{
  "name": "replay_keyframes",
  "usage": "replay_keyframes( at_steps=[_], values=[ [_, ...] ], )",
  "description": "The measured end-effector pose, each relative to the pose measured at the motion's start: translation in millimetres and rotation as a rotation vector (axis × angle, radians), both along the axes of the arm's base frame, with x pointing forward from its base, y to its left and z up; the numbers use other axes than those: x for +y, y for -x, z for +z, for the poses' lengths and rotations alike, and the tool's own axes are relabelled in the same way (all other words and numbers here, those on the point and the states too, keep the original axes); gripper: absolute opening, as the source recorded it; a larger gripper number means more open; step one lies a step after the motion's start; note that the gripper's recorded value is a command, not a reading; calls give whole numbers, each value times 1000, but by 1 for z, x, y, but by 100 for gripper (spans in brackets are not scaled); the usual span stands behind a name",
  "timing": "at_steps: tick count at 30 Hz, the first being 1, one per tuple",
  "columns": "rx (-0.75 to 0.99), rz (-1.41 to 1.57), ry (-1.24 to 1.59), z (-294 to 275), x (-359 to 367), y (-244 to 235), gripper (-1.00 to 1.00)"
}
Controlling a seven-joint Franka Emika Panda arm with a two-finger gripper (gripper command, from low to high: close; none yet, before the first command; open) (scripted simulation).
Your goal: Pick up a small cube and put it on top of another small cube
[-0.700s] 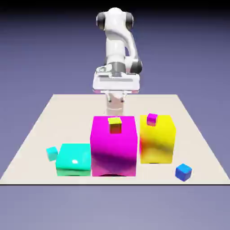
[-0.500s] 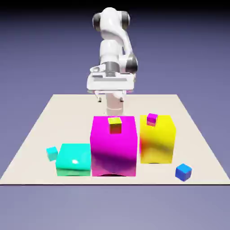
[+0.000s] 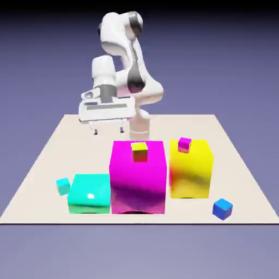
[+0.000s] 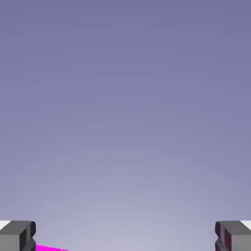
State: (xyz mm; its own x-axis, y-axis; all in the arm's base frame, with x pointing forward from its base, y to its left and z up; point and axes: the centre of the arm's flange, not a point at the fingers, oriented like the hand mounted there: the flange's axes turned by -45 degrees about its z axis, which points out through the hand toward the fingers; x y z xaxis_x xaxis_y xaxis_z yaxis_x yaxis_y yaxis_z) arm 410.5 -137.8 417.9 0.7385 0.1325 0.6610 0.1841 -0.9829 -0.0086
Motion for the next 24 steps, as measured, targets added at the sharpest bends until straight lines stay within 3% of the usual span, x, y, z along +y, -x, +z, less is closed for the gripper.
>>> replay_keyframes(
  at_steps=[24],
  values=[
    [201, 172, 59, -142, -140, 29, 0]
  ],
)
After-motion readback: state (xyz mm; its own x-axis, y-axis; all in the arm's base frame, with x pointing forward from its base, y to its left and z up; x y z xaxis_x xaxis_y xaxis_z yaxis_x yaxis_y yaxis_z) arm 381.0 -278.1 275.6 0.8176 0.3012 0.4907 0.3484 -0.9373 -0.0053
